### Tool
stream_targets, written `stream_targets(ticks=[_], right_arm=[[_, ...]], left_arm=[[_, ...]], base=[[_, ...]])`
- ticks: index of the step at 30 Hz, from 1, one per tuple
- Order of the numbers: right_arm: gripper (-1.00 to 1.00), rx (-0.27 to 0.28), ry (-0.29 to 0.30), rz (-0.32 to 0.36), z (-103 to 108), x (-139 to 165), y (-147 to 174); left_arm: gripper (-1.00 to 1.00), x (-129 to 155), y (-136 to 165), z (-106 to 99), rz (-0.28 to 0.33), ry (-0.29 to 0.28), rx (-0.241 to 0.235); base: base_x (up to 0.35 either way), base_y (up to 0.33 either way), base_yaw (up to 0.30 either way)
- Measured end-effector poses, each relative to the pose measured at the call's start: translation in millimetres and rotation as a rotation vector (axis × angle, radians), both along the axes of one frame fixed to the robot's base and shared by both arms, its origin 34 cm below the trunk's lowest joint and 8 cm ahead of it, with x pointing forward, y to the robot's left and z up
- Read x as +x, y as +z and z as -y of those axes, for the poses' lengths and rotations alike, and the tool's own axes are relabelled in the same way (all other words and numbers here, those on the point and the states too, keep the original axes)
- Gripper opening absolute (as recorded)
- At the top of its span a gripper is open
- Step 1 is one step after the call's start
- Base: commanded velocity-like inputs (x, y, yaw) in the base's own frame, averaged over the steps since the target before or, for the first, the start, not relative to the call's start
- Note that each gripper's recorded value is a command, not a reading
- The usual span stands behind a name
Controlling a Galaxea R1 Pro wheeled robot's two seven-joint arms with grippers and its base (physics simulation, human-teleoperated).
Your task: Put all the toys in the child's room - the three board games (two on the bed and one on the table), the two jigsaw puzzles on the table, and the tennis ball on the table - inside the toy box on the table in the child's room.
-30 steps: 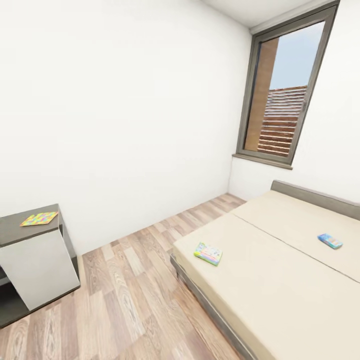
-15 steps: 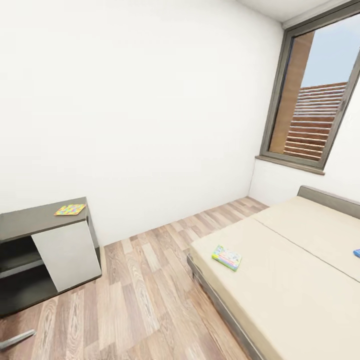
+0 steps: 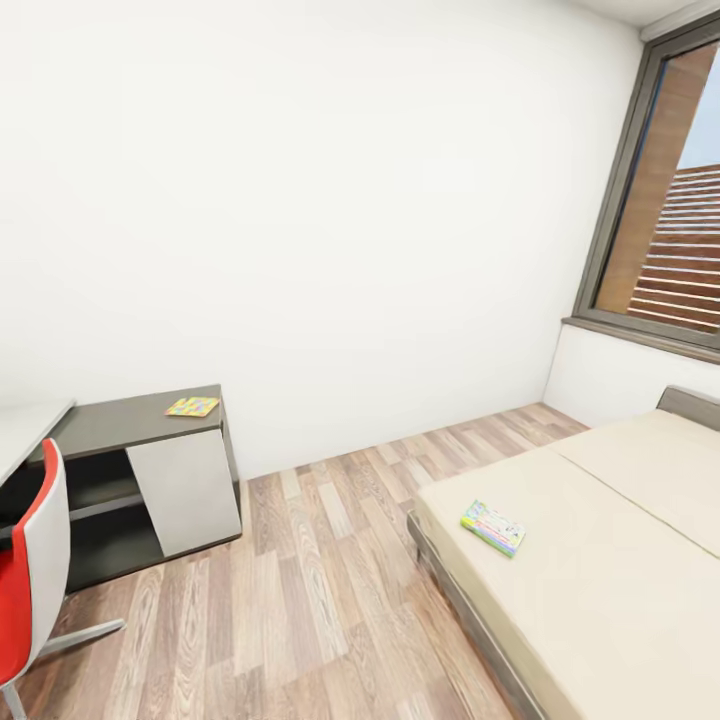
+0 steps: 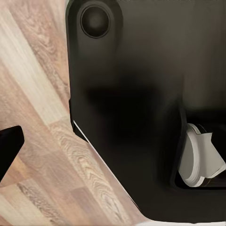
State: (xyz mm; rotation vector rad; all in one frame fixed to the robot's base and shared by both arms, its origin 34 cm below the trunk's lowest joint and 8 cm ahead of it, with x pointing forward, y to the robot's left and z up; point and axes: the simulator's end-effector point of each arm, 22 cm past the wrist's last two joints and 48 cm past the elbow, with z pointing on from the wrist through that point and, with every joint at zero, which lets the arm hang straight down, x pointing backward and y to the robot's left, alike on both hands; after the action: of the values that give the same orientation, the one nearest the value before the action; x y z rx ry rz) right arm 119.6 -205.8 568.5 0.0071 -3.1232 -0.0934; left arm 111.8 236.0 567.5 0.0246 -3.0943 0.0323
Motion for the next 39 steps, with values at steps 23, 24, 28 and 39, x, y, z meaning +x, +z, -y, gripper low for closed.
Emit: stream_targets(ticks=[23, 24, 28, 39], right_arm=[[1.00, -0.001, 0.000, -0.001, 0.8, -0.5, 0.0], [1.00, -0.001, 0.000, -0.001, 0.9, -0.6, 0.0], [1.00, -0.001, -0.001, -0.002, 1.1, -0.7, 0.0], [1.00, -0.003, -0.003, -0.002, 2.3, -1.2, 3.1]], left_arm=[[1.00, 6.0, -0.2, -0.1, 0.027, -0.003, 0.000], [1.00, 6.0, -0.2, -0.1, 0.027, -0.003, 0.000], [1.00, 6.2, -0.2, -0.1, 0.027, -0.004, 0.000], [1.00, 5.1, 3.0, 1.6, 0.026, -0.004, -0.002]], base=[[0.000, 0.000, 0.275], [0.000, 0.000, 0.275], [0.000, 0.000, 0.275], [0.000, 0.000, 0.255]])
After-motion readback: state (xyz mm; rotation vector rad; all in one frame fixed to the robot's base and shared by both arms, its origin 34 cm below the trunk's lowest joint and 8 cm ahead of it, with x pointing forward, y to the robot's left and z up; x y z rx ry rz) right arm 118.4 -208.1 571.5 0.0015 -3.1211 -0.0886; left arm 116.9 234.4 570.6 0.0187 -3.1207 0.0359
